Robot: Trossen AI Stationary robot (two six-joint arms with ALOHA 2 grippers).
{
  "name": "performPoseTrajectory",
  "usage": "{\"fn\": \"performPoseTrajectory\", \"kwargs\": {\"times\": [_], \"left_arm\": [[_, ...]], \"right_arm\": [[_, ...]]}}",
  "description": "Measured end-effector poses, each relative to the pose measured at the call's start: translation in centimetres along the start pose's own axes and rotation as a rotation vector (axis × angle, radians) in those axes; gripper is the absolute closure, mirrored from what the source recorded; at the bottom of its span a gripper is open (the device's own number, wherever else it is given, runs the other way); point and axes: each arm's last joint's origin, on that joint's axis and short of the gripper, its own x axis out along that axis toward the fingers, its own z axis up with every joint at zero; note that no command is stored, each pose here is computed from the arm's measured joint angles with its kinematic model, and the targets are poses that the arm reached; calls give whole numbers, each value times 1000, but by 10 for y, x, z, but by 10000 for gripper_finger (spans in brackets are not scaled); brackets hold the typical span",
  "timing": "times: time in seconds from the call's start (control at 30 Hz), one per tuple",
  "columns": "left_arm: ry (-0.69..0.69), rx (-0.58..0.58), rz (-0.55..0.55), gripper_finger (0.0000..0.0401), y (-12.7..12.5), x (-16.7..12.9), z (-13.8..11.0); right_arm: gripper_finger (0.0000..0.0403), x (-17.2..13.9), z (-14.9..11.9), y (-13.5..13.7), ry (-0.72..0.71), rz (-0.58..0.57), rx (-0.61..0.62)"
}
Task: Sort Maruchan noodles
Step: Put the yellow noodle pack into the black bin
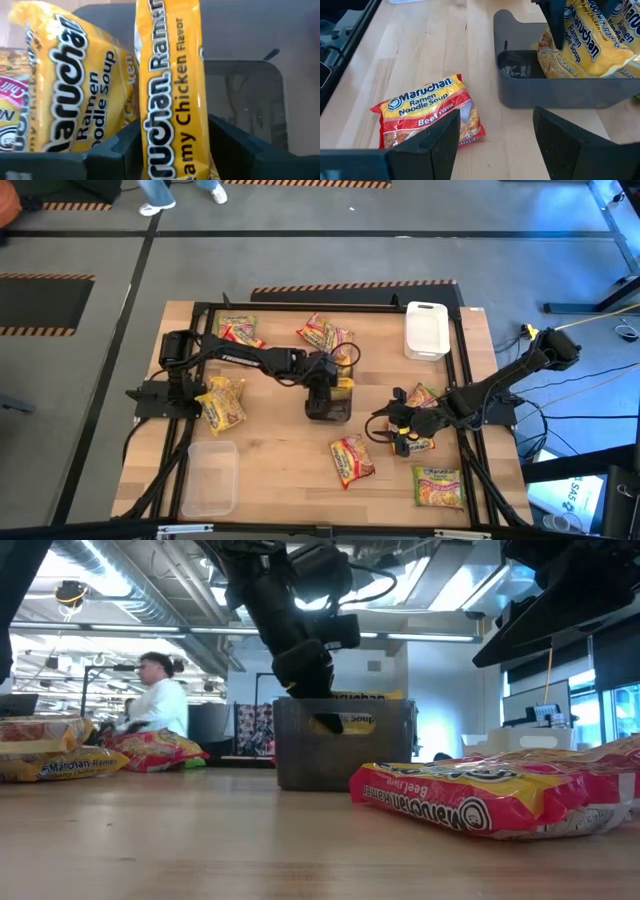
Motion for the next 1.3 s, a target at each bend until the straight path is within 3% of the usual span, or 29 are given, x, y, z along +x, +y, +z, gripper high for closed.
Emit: {"fn": "performPoseTrajectory", "kwargs": {"times": [0.17,0.4,0.6,0.87,1.07,1.3], "left_arm": [[-22,14,23,210,2,-9,15],[14,35,188,209,4,-15,19],[2,38,210,209,-2,-20,23],[-59,0,273,209,-17,-71,53],[11,-250,238,209,-29,-135,49],[313,-633,273,209,-55,-171,-12]], "right_arm": [[176,0,0,0,-1,0,0],[176,0,0,0,-1,0,0],[176,0,0,0,-1,0,-7],[176,0,0,0,0,0,-8],[176,0,0,0,4,-3,-11],[176,0,0,-2,-11,-54,-27]]}}
